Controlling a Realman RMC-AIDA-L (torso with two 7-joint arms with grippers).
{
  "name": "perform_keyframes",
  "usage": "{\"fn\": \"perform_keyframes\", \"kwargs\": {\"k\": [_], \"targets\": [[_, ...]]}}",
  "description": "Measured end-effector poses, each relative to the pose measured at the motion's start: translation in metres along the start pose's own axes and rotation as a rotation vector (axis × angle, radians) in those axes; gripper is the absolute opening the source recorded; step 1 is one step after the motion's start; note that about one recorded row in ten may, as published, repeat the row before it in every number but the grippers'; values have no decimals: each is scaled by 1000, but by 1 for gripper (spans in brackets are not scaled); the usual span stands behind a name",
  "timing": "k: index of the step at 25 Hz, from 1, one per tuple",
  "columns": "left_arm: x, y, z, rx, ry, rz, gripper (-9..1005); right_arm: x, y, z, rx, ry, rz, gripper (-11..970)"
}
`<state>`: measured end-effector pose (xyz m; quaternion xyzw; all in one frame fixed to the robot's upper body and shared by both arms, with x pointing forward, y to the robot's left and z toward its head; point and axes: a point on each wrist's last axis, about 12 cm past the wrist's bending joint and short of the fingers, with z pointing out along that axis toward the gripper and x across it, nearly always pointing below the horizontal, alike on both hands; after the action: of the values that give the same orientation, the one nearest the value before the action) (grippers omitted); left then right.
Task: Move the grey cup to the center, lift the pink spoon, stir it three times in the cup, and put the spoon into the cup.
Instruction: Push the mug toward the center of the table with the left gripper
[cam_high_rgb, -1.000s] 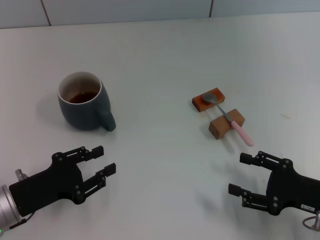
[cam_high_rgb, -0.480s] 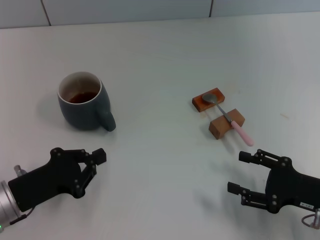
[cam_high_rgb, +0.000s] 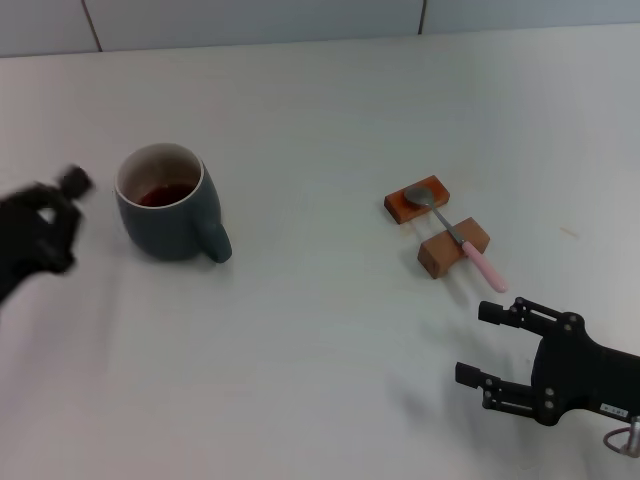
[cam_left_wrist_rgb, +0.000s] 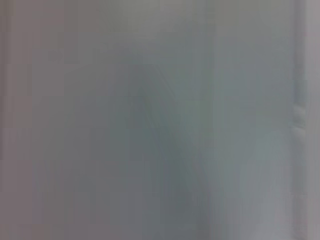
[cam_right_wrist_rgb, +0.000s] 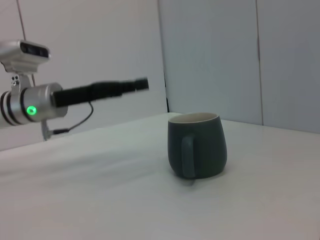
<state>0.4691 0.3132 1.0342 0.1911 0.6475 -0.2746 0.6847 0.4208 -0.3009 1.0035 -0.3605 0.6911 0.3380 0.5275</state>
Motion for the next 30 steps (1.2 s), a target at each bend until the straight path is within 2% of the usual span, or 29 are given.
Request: {"fn": "perform_keyframes", "kwargs": {"k": [1,2,5,6,7,10,11,12,15,16,18,21,30], "targets": [[-2,9,0,-91,-27,40,0,0,0,0,1,0,1,776],[-2,9,0,-91,-27,40,1,0,0,0,1,0,1,776],[-3,22,1,-203,-25,114,2,0,0,0,2,-1,1,777],[-2,30,5,-262,4,192,2,0,0,0,2,-1,1,777],[-2,30,5,-262,4,192,2,0,0,0,2,-1,1,777],[2,35,12,-287,66,319,3,0,1,0,0,-1,2,776],[4,36,18,-281,106,408,3,0,1,0,0,-2,2,776],[4,36,18,-281,106,408,4,0,1,0,0,-2,2,776],[9,36,29,-249,175,555,5,0,1,1,-1,-3,1,776],[13,35,36,-204,227,644,5,0,0,1,-3,-4,0,776],[13,35,36,-204,227,644,5,0,0,1,-3,-4,0,776],[17,35,48,-105,304,743,6,-1,1,1,-6,-5,-1,776],[21,37,60,-17,378,812,9,-1,1,1,-8,-7,-1,777]]}}
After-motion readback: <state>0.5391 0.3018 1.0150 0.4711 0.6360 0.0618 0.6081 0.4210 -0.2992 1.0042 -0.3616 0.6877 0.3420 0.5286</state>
